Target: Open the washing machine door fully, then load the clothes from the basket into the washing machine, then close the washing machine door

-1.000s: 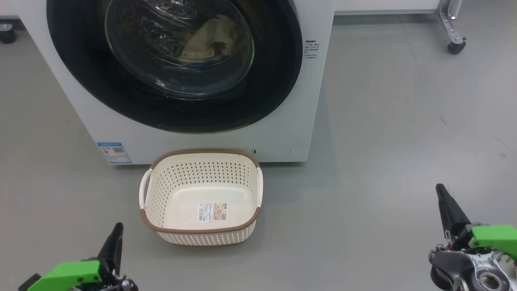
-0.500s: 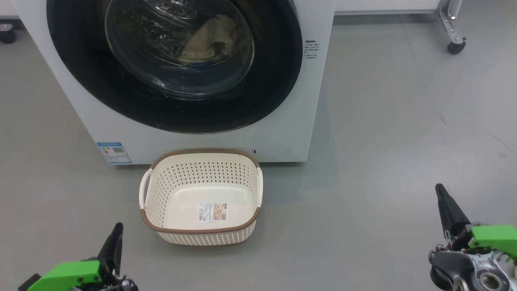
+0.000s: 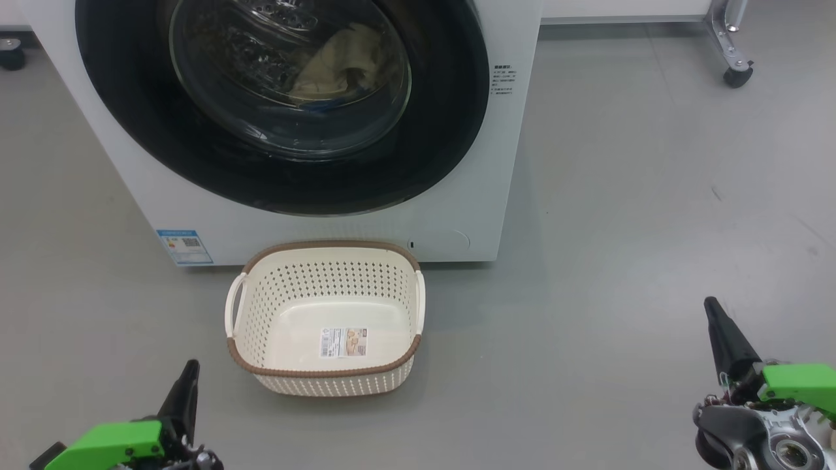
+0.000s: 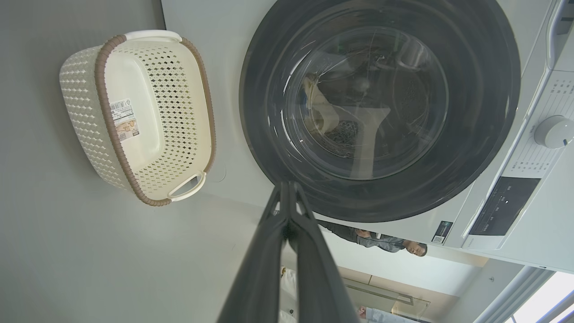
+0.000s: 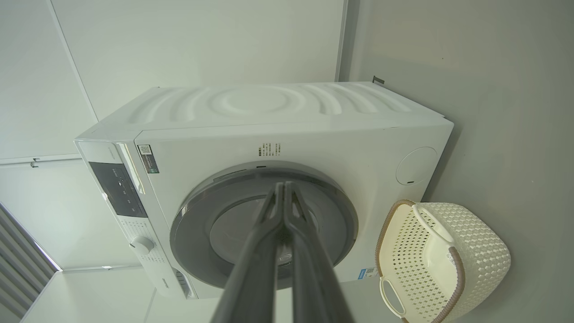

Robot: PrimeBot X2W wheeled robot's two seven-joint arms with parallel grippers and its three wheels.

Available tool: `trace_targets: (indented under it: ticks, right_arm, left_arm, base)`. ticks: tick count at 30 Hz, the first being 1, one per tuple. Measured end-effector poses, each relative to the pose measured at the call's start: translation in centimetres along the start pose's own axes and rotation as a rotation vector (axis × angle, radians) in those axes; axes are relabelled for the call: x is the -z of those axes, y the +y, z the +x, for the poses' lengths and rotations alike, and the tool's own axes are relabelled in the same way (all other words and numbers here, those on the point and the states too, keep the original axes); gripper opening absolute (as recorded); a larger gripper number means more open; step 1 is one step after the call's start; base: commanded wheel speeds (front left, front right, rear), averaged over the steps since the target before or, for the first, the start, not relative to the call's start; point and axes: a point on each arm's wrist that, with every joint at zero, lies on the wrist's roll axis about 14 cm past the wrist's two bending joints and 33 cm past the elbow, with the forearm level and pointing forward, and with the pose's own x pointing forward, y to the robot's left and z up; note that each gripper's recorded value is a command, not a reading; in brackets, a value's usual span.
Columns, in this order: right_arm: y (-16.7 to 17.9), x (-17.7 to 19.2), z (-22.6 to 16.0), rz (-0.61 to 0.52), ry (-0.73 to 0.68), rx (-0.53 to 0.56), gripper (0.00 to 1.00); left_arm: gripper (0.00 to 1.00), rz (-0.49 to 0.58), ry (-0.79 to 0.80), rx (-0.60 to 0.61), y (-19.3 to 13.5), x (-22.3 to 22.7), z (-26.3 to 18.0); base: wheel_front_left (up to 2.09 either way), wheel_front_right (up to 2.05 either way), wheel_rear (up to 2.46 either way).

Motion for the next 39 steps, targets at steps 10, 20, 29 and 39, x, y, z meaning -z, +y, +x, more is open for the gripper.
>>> trace_targets:
  ticks: [10, 20, 29, 39]
  right_arm:
    - [0.00, -0.03, 0.00, 0.001, -0.001, 0.000, 0.00]
    - [0.00, -0.01, 0.00, 0.002, -0.002, 0.000, 0.00]
    - [0.00, -0.02, 0.00, 0.003, -0.002, 0.000, 0.00]
    - [0.00, -0.01, 0.00, 0.003, -0.002, 0.000, 0.00]
  left_arm:
    - [0.00, 0.000, 0.000, 0.000, 0.00, 0.00, 0.00]
    - [0.00, 0.000, 0.000, 0.000, 0.00, 0.00, 0.00]
    - [0.00, 0.000, 0.000, 0.000, 0.00, 0.00, 0.00]
    - [0.00, 0.000, 0.000, 0.000, 0.00, 0.00, 0.00]
  base:
    - [0.00, 0.00, 0.00]
    - [0.00, 0.00, 0.00]
    - [0.00, 0.00, 0.00]
    - [0.00, 0.00, 0.00]
